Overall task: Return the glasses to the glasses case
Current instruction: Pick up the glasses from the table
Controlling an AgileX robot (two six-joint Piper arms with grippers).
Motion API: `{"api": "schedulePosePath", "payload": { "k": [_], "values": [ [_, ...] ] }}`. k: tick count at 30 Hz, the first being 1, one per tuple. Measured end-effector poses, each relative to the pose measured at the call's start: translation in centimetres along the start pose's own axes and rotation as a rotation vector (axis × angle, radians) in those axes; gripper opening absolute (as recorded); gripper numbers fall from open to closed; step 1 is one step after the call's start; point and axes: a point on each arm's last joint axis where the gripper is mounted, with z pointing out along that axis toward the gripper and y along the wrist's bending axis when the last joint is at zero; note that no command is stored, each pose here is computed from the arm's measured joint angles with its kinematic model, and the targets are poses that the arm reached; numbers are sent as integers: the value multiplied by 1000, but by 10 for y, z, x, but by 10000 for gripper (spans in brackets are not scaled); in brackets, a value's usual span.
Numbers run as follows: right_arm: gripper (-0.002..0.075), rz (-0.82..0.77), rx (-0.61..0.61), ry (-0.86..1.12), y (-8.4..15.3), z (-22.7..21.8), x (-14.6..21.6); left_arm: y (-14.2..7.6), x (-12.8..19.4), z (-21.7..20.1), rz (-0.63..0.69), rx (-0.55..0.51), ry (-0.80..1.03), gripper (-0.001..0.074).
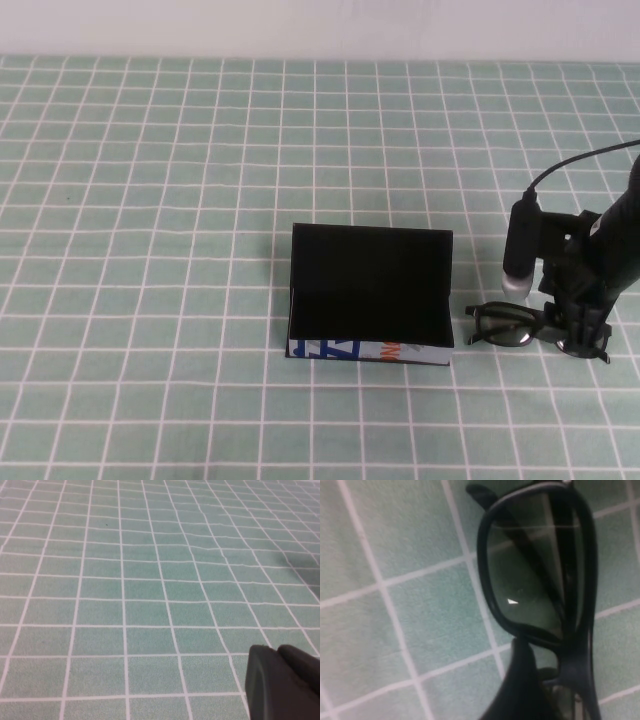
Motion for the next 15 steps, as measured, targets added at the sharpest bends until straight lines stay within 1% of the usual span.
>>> {"api": "schedulePosePath", "payload": {
  "k": [8,15],
  "values": [
    [398,-11,-13,26,-2,16,3,0,0,0,0,0,0,-2],
    [304,-10,-33,35,-1,19,4,0,0,0,0,0,0,-2]
  ]
}}
